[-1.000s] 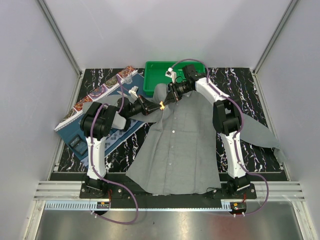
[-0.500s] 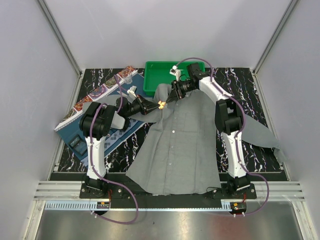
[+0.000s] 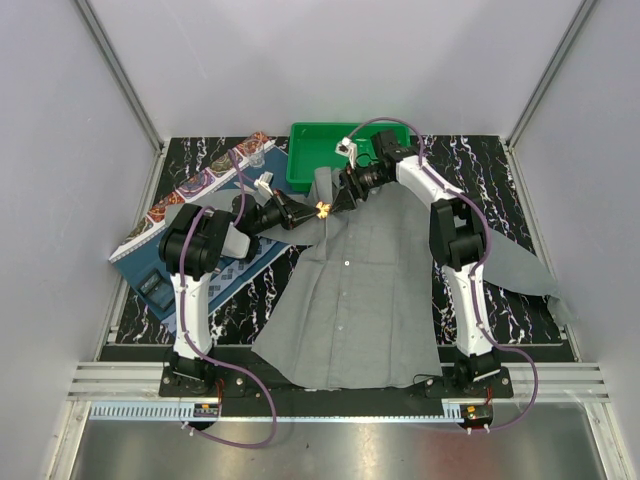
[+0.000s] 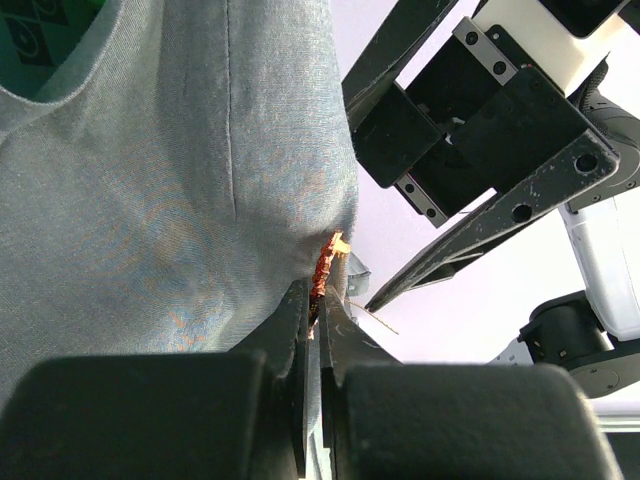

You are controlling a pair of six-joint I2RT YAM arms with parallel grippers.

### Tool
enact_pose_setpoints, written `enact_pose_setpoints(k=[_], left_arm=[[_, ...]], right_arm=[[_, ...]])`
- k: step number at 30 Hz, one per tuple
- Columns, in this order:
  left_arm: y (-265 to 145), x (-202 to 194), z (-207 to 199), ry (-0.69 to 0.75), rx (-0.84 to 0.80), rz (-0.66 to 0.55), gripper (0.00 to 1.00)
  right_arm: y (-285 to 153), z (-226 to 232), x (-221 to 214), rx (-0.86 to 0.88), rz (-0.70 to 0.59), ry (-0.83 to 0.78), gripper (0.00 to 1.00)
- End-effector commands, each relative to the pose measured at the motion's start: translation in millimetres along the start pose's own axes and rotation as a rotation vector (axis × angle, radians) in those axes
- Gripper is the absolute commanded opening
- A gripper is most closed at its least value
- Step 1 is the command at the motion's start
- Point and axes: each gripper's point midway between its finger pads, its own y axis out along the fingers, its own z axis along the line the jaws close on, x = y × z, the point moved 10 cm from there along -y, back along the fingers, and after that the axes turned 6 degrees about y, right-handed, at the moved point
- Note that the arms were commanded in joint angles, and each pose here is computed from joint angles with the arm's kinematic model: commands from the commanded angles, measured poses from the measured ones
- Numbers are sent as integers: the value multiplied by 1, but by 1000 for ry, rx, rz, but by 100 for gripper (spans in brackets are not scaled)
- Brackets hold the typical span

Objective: Pin the brooch onto the clothing
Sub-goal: Pin the brooch onto the flattened clothing.

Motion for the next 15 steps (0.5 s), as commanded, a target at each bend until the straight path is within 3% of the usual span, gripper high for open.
enact_pose_setpoints(k=[1, 15], left_arm=[[-5, 14, -42, 318, -302, -102, 0], [-3, 13, -43, 314, -308, -95, 0]], right_arm=[[-9, 22, 22, 23, -30, -159, 84], [-3, 29, 23, 44, 13, -252, 86]])
